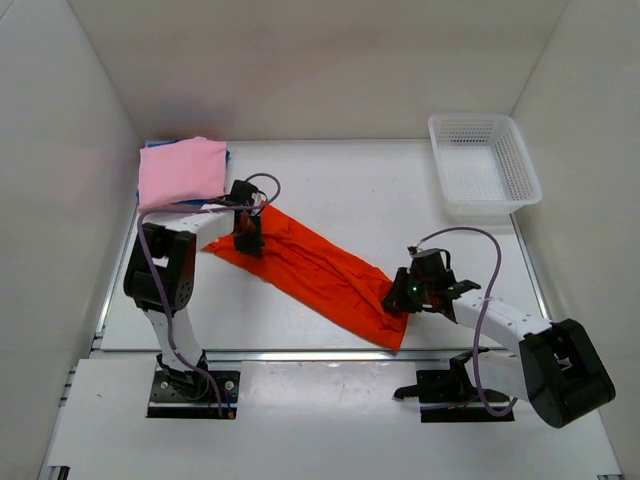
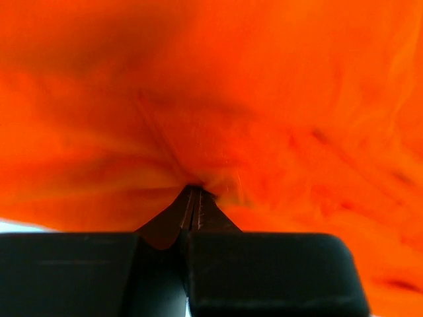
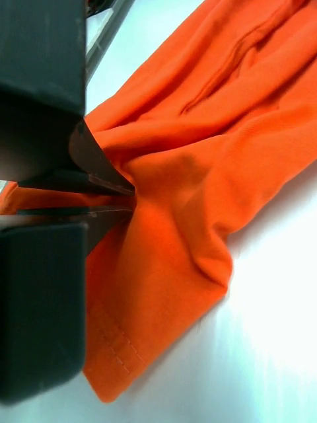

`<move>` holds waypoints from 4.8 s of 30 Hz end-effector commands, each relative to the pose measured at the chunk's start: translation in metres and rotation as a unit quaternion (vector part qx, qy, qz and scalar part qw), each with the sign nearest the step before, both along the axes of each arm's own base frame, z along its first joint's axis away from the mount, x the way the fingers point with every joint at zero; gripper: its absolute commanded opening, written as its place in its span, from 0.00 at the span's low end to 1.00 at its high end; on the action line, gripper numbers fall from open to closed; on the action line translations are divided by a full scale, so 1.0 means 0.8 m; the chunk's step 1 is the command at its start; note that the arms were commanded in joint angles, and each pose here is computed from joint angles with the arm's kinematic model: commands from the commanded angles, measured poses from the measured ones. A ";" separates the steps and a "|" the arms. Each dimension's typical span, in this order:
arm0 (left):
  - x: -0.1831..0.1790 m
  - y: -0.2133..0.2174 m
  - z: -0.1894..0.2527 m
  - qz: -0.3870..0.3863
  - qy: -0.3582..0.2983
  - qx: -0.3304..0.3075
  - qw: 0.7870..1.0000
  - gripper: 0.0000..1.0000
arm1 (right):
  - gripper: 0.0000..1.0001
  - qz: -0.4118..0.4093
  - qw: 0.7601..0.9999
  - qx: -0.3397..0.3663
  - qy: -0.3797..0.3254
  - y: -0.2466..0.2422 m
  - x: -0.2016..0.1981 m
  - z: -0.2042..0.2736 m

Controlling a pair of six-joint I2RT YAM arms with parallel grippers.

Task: Fold and stack the t-shirts
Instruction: Rotate the tshirt 90 degrees, then grab the bottom of the folded rectangular tshirt with both arms

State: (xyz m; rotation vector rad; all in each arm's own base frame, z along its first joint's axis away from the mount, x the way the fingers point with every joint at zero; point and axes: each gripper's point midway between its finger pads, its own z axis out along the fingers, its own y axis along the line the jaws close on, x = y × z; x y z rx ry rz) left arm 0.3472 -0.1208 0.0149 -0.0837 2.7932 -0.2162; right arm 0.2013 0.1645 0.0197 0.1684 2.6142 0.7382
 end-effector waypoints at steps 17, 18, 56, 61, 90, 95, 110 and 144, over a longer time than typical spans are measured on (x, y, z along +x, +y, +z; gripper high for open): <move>0.243 -0.190 0.033 -0.126 -0.092 -0.034 0.987 0.03 | 0.00 -0.012 0.995 -0.012 0.101 0.017 -0.065 -0.060; 0.245 -0.196 0.029 -0.129 -0.094 -0.042 0.986 0.03 | 0.00 -0.007 0.996 0.002 0.088 0.028 -0.056 -0.054; -0.132 -0.110 0.094 -0.104 -0.092 -0.153 0.978 0.16 | 0.32 0.117 0.992 0.056 -0.009 0.055 -0.036 0.067; -0.190 -0.100 0.041 -0.085 -0.057 -0.152 0.983 0.17 | 0.34 0.136 0.989 0.050 0.004 0.074 -0.057 0.049; -0.256 -0.139 0.001 -0.131 -0.008 -0.167 0.977 0.00 | 0.00 0.147 0.987 0.011 0.060 0.056 -0.086 0.003; -0.257 -0.126 0.000 -0.127 -0.008 -0.160 0.979 0.00 | 0.00 0.123 0.990 0.048 0.056 0.037 -0.092 0.006; -0.261 -0.149 0.031 -0.121 -0.025 -0.211 0.970 0.31 | 0.35 0.087 0.993 0.084 0.012 0.020 -0.082 0.037; -0.315 -0.134 -0.007 -0.123 0.035 -0.195 0.973 0.00 | 0.00 0.184 0.972 0.090 0.117 0.044 -0.155 0.020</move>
